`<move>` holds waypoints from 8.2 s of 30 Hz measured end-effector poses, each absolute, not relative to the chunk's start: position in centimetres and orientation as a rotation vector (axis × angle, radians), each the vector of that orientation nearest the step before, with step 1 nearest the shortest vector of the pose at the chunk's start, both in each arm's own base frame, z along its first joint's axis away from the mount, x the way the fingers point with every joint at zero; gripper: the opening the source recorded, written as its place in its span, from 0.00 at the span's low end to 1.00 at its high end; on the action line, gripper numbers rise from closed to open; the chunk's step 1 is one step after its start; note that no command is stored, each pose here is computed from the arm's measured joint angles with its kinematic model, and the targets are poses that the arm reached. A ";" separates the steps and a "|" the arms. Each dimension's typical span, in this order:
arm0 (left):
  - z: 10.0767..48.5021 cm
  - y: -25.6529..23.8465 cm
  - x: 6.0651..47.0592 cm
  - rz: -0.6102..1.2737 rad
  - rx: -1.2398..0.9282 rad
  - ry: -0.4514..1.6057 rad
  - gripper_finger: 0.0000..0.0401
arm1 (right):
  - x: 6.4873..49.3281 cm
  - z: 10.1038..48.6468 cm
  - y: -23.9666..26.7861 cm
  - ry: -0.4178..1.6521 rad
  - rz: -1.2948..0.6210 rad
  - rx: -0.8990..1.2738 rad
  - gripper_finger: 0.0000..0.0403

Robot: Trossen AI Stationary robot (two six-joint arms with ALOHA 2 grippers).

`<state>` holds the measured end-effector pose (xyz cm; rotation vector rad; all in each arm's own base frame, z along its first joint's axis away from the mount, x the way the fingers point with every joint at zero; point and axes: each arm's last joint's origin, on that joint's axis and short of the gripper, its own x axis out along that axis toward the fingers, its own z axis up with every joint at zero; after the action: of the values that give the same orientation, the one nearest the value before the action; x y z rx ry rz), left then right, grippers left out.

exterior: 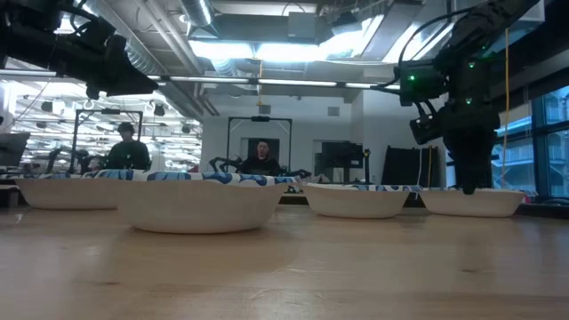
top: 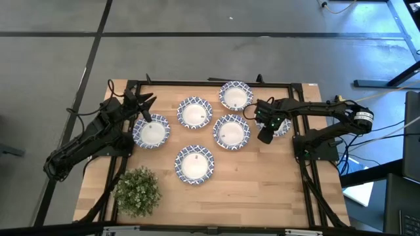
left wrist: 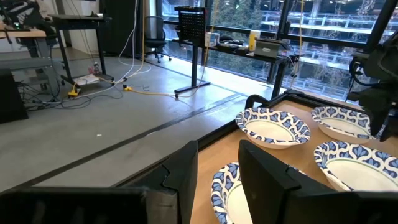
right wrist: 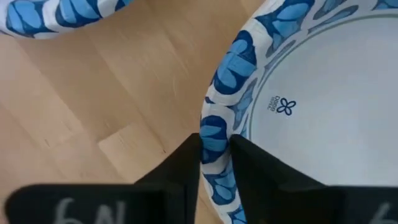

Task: Nest bowls inside each other
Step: Stack the right bowl on the top bowl, then stack the bottom right bowl on the top right bowl

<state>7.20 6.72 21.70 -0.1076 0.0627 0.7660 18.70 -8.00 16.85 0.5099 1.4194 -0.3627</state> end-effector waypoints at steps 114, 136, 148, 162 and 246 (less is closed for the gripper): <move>20.7 6.6 7.1 0.769 -0.150 0.166 0.28 | 30.9 19.8 -12.8 1.408 -0.133 0.222 0.38; 20.8 6.6 7.1 0.768 -0.145 0.153 0.28 | 26.5 19.7 -11.1 1.115 -0.281 0.264 0.42; 20.8 6.6 7.1 0.766 -0.146 0.154 0.28 | 26.1 19.5 -10.7 1.191 -0.340 0.199 0.60; 20.8 6.6 7.1 0.764 -0.147 0.154 0.28 | 25.1 17.0 -10.4 1.191 -0.372 0.247 0.59; 20.8 6.6 7.1 0.764 -0.147 0.155 0.28 | 25.1 16.5 -10.2 1.162 -0.368 0.306 0.02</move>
<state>7.10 6.61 20.78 -0.1467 0.1547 0.7644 25.08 -10.23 16.53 0.3064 1.1620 -0.3676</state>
